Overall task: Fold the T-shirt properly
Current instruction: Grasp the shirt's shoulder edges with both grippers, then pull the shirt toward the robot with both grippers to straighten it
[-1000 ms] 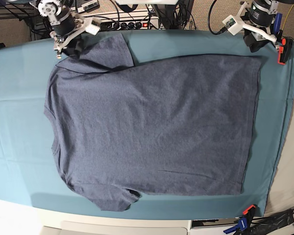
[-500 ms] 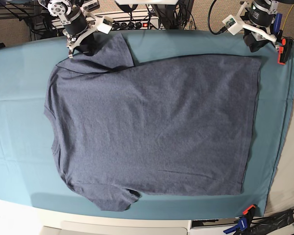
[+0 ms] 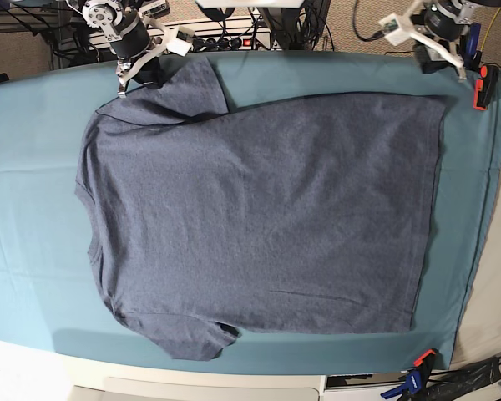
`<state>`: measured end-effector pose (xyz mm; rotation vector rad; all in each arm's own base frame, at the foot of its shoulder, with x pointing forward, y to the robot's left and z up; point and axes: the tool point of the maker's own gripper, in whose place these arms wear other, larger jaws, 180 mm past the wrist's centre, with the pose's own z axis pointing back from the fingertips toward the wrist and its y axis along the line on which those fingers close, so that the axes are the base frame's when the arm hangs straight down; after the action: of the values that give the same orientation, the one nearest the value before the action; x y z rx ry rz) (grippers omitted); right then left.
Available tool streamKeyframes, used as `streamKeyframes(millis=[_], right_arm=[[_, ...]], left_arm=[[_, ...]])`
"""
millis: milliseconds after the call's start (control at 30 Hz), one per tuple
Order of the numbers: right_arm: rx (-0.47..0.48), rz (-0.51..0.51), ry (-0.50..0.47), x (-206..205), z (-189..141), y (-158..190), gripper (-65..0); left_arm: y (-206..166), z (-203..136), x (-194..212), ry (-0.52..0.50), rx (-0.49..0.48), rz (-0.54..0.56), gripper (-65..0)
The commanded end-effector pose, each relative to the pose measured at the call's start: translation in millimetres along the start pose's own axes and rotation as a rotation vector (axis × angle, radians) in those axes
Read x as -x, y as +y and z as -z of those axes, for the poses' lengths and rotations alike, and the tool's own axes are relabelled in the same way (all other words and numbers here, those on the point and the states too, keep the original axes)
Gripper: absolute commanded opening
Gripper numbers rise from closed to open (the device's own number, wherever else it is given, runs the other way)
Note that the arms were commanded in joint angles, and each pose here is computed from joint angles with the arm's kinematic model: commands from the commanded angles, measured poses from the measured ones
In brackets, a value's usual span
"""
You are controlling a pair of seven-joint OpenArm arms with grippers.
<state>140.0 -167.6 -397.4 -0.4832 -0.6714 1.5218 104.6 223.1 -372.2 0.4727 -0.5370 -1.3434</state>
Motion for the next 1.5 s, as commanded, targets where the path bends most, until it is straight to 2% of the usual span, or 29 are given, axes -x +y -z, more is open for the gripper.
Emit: streamKeyframes(millis=[0,100,167,267,367,600,800,867,1033,1133,1300,1467], right_arm=[[0.014,0.000,-0.004,0,-2,-3,-65.0],[0.105,0.003,-0.012,-1,-3,-19,-65.0],[0.129,0.014,-0.012,-1,-3,-23,-65.0],[0.128,0.014,-0.013,-1,-3,-23,-65.0],[0.127,0.015,-0.014,-1,-3,-23,-65.0],[0.127,0.020,-0.015,-2,-3,-23,-65.0],[0.128,0.021,-0.011,-2,-3,-23,-65.0],[0.129,0.021,-0.012,-2,-3,-23,-65.0],[0.129,0.020,-0.013,-2,-3,-23,-65.0],[0.131,0.020,-0.010,-2,-3,-23,-65.0],[0.153,-0.011,0.020,3,-9,-21,-65.0],[0.137,-0.064,0.048,11,-21,-8,-65.0]], left_arm=[[9,2,2,-0.002,-0.031,0.019,-45.4],[18,14,7,-0.011,-0.047,0.014,-45.4],[24,22,9,-0.021,-0.060,0.009,-45.4],[33,34,14,-0.017,-0.073,0.005,-45.3],[35,42,17,-0.016,-0.070,0.034,-42.7],[9,55,-10,-0.089,0.007,0.090,-42.6],[0,68,-16,-0.081,0.025,0.124,-42.7],[2,69,-16,-0.072,0.021,0.126,-46.3],[0,69,-16,-0.073,0.032,0.108,-65.0],[2,69,-12,-0.054,0.024,0.108,-65.0],[18,61,-2,-0.024,-0.054,0.102,-65.0],[18,41,-6,-0.048,-0.045,0.127,-65.0]])
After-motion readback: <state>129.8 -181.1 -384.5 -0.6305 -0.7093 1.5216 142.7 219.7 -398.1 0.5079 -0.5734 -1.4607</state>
